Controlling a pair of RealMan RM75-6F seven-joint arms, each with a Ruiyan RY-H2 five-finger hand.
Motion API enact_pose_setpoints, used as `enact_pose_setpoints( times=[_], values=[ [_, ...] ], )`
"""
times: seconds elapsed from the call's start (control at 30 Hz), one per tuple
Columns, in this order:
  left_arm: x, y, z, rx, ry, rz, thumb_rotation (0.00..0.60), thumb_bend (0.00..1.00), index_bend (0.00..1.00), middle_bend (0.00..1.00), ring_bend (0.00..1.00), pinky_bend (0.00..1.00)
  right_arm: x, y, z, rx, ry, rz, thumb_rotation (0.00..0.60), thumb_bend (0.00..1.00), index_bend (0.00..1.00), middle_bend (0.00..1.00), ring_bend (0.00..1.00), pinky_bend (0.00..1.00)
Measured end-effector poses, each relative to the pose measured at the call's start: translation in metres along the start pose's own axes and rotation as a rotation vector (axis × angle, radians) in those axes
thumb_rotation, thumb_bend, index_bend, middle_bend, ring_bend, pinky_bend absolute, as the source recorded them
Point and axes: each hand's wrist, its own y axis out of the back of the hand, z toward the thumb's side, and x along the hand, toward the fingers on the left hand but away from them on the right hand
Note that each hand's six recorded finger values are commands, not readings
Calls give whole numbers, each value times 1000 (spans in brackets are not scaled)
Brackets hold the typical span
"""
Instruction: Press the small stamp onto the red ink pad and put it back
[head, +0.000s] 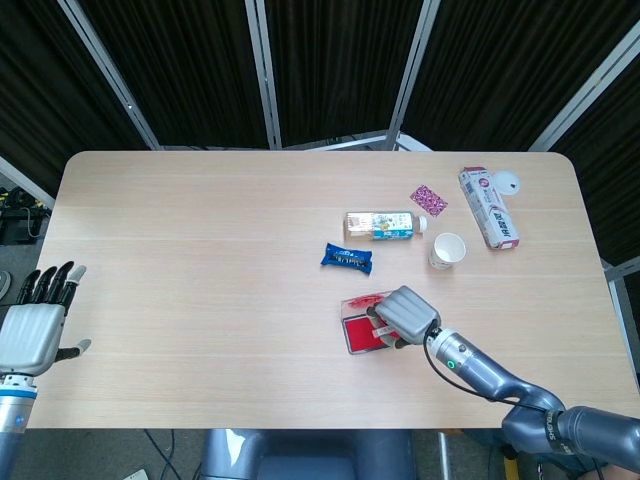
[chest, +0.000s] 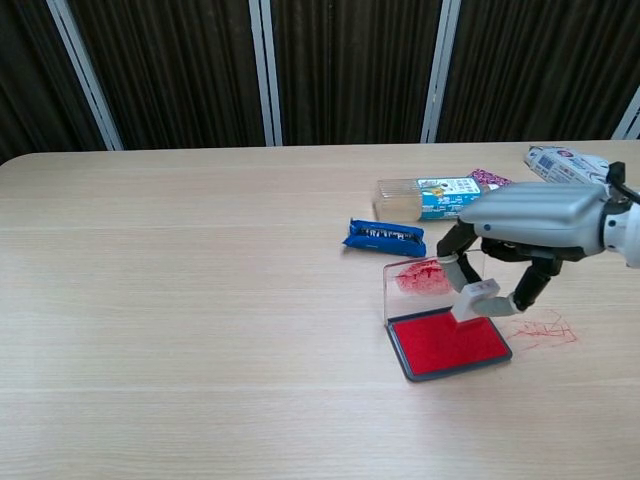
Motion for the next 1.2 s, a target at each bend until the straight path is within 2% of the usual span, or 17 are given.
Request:
enact_pose_setpoints(
  times=[0.67, 1.2],
  values=[
    [0, 0, 0, -3, -2, 0, 600, 0, 0, 0, 0, 0, -18, -19, 4, 35, 7, 28, 600, 584, 546, 574, 891, 1000],
    [1, -1, -1, -2, 0, -4, 600, 0, 0, 0, 0, 0, -23, -38, -2, 27, -28, 74, 600, 606, 547, 578, 891, 1000]
  ],
)
